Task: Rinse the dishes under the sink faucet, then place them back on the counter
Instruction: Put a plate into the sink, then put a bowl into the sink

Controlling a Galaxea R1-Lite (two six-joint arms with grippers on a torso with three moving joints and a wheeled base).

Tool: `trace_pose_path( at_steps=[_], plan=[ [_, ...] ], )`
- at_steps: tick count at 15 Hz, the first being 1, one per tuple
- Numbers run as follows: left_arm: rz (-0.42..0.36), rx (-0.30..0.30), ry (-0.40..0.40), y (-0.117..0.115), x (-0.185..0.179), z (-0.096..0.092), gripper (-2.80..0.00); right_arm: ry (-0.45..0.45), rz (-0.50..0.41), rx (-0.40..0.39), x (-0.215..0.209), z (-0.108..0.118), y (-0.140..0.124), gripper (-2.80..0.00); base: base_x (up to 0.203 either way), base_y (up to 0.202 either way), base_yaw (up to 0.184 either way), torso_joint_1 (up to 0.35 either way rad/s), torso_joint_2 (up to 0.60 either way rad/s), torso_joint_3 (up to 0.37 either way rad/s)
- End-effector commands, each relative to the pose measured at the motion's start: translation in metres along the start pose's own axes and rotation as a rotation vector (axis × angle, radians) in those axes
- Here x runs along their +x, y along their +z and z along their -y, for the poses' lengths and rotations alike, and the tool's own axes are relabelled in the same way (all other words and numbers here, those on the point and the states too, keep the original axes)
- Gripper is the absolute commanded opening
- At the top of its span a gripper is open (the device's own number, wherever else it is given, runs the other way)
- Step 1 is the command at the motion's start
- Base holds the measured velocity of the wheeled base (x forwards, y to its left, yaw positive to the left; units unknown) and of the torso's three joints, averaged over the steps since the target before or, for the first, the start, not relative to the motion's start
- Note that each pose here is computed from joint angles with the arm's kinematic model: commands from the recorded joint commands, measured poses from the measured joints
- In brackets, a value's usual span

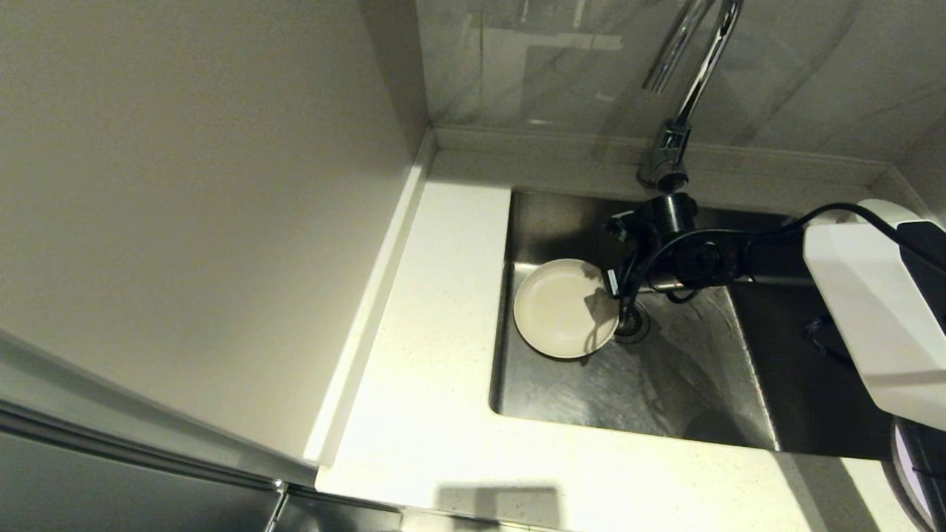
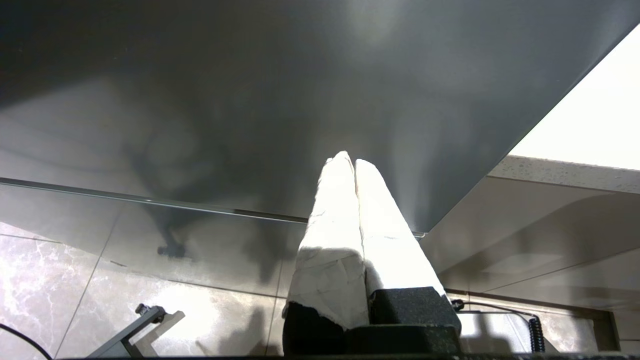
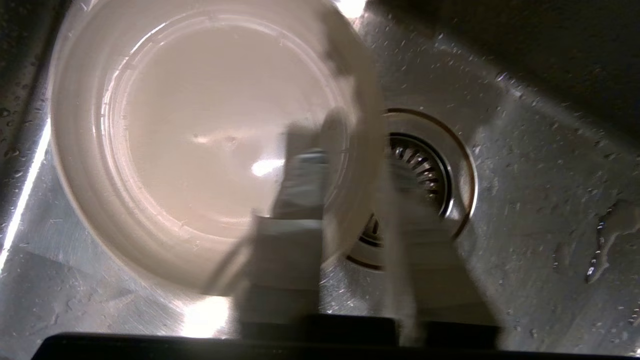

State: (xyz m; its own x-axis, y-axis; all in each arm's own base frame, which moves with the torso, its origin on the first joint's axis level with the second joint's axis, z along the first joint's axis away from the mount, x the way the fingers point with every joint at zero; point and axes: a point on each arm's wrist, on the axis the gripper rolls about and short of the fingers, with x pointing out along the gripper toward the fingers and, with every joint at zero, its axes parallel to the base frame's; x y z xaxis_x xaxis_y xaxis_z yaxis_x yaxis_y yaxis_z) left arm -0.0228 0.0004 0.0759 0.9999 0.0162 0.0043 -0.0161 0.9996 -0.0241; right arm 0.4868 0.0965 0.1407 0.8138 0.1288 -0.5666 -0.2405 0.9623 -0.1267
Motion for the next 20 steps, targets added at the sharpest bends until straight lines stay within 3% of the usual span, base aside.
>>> trace_pose_path(
  at_steps=[1, 5, 9, 12, 14, 16, 20],
  plan=[
    [0.002, -0.001, 0.001, 0.0, 0.0, 0.0, -2.8, 0.001, -0.009, 0.0, 0.003, -0.001, -0.003, 0.0, 0.0, 0.0, 0.0, 0.0, 0.0, 0.0],
    [0.002, -0.001, 0.001, 0.0, 0.0, 0.0, -2.8, -0.006, 0.033, 0.007, -0.015, 0.003, 0.011, 0.0, 0.0, 0.0, 0.0, 0.0, 0.0, 0.0],
    [0.002, -0.001, 0.001, 0.0, 0.0, 0.0, -2.8, 0.023, 0.098, -0.008, -0.086, 0.022, 0.029, 0.0, 0.0, 0.0, 0.0, 0.0, 0.0, 0.0],
    [0.002, -0.001, 0.001, 0.0, 0.0, 0.0, -2.8, 0.032, 0.108, -0.106, -0.155, 0.051, 0.015, 0.0, 0.0, 0.0, 0.0, 0.0, 0.0, 0.0],
    [0.002, -0.001, 0.001, 0.0, 0.0, 0.0, -2.8, -0.004, 0.112, -0.129, -0.193, 0.073, 0.001, 0.0, 0.0, 0.0, 0.0, 0.0, 0.0, 0.0],
    [0.002, -0.001, 0.001, 0.0, 0.0, 0.0, -2.8, -0.054, 0.101, -0.116, -0.223, 0.091, -0.008, 0.0, 0.0, 0.0, 0.0, 0.0, 0.0, 0.0],
    [0.002, -0.001, 0.001, 0.0, 0.0, 0.0, -2.8, -0.087, 0.003, -0.066, -0.271, 0.098, -0.023, 0.0, 0.0, 0.0, 0.0, 0.0, 0.0, 0.0]
  ],
)
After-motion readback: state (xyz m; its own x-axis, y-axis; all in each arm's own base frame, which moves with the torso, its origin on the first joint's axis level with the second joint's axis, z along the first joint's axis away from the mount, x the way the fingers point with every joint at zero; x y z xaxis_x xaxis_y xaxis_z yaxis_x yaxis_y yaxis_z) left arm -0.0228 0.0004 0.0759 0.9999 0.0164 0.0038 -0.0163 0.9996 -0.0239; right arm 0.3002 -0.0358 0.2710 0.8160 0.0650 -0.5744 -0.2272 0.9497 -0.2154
